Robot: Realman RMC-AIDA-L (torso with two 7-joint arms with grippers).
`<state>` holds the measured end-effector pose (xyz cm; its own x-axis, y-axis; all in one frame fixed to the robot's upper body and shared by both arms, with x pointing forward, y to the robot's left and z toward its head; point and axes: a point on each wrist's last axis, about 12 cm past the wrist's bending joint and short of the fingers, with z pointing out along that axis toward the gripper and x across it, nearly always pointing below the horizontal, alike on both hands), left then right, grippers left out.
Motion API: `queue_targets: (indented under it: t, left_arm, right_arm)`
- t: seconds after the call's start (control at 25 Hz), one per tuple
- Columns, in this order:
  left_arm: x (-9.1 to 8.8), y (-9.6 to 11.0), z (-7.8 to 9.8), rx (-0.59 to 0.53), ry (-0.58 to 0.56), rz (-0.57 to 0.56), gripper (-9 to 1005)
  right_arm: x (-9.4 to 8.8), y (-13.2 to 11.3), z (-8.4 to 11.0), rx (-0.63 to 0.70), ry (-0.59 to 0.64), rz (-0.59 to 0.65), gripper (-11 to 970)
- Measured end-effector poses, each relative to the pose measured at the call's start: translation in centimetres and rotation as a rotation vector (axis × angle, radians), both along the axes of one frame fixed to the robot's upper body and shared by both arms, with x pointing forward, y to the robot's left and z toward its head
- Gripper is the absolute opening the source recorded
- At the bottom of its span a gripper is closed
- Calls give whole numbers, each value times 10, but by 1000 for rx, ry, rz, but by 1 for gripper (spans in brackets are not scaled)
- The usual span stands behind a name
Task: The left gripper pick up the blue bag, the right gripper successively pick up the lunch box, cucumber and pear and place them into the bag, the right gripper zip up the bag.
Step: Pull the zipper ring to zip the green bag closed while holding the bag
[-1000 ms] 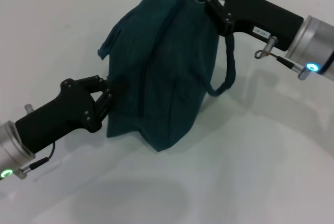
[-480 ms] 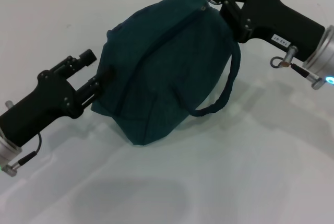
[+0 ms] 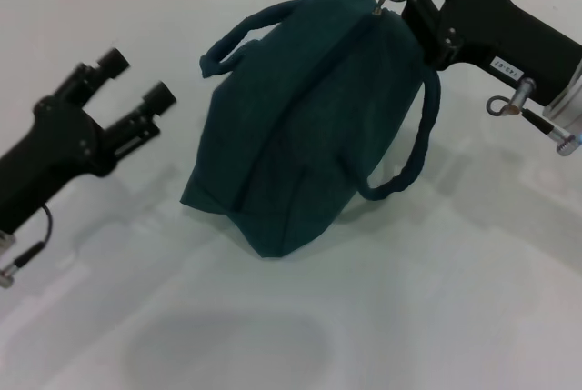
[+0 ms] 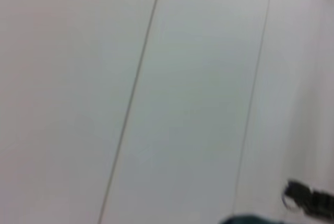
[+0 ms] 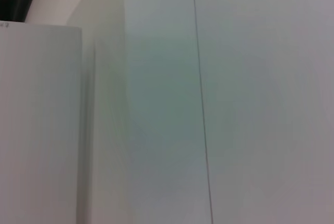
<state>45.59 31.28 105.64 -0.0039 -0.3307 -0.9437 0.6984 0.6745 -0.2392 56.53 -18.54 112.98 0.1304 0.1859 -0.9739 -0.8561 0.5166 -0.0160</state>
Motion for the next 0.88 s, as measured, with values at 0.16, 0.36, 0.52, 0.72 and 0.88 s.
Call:
queue_targets:
  t: [0.16, 0.36, 0.52, 0.72, 0.88]
  left_arm:
    - [12, 16, 13, -57, 9, 48, 878]
    - [42, 35, 48, -42, 56, -16, 886]
    - [67, 40, 83, 7, 142, -119, 878]
    - [91, 33, 134, 158, 234, -215, 869]
    - [99, 11, 168, 305, 293, -274, 861]
  right_arm:
    - [2, 1, 1, -3, -3, 2, 17]
    - [5, 3, 2, -11, -5, 9, 20]
    - [6, 4, 1, -15, -1, 14, 22]
    - [8, 3, 1, -18, -3, 6, 25]
    - [13, 1, 2, -16, -4, -5, 28]
